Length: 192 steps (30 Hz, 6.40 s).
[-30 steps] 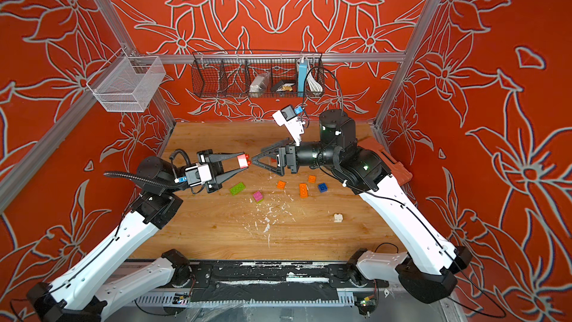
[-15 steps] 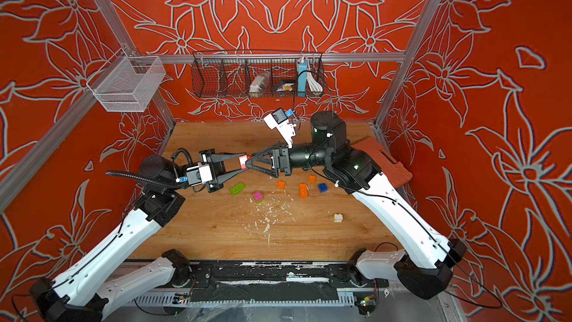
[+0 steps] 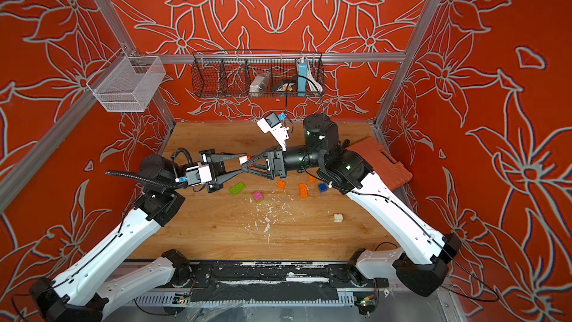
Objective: Assemble the letter r with lego
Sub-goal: Pick up the lego brick from the center of the board, then assemble the lego brick with the lego brick.
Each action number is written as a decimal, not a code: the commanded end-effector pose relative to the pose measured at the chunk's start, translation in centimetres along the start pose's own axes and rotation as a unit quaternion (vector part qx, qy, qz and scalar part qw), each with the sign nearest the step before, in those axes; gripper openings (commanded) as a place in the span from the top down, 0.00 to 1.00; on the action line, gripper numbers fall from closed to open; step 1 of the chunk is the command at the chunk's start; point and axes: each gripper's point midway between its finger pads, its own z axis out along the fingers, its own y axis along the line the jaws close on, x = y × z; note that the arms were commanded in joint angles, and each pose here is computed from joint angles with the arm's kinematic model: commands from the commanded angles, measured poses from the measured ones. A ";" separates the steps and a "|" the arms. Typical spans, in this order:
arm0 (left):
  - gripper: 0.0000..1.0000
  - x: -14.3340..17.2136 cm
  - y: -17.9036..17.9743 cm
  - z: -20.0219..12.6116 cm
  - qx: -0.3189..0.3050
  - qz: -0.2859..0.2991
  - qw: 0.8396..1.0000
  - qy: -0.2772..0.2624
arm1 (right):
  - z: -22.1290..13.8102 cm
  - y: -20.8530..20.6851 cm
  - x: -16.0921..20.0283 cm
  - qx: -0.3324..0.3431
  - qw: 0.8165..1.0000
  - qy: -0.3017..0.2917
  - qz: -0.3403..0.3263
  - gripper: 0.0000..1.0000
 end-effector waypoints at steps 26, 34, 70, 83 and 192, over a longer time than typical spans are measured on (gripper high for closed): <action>1.00 -0.9 -0.5 -0.4 0.008 0.017 1.000 -0.011 | -0.4 0.0 -0.6 0.012 0.999 -0.034 -0.002 0.54; 1.00 -0.7 -0.5 -0.4 0.009 0.016 1.000 -0.009 | -0.2 -0.1 -0.5 0.008 0.999 -0.032 0.006 0.63; 0.01 18.8 -7.4 -11.8 -0.318 -0.558 0.688 0.337 | -5.8 -17.2 10.0 0.389 0.911 0.113 -0.075 1.00; 0.01 23.9 -11.9 -17.4 -0.376 -0.591 0.508 0.501 | -4.6 -25.5 14.6 0.473 0.849 0.233 0.011 1.00; 0.02 24.9 -16.2 -20.1 -0.386 -0.763 0.384 0.348 | 5.5 -36.4 24.6 0.519 0.698 0.483 0.094 1.00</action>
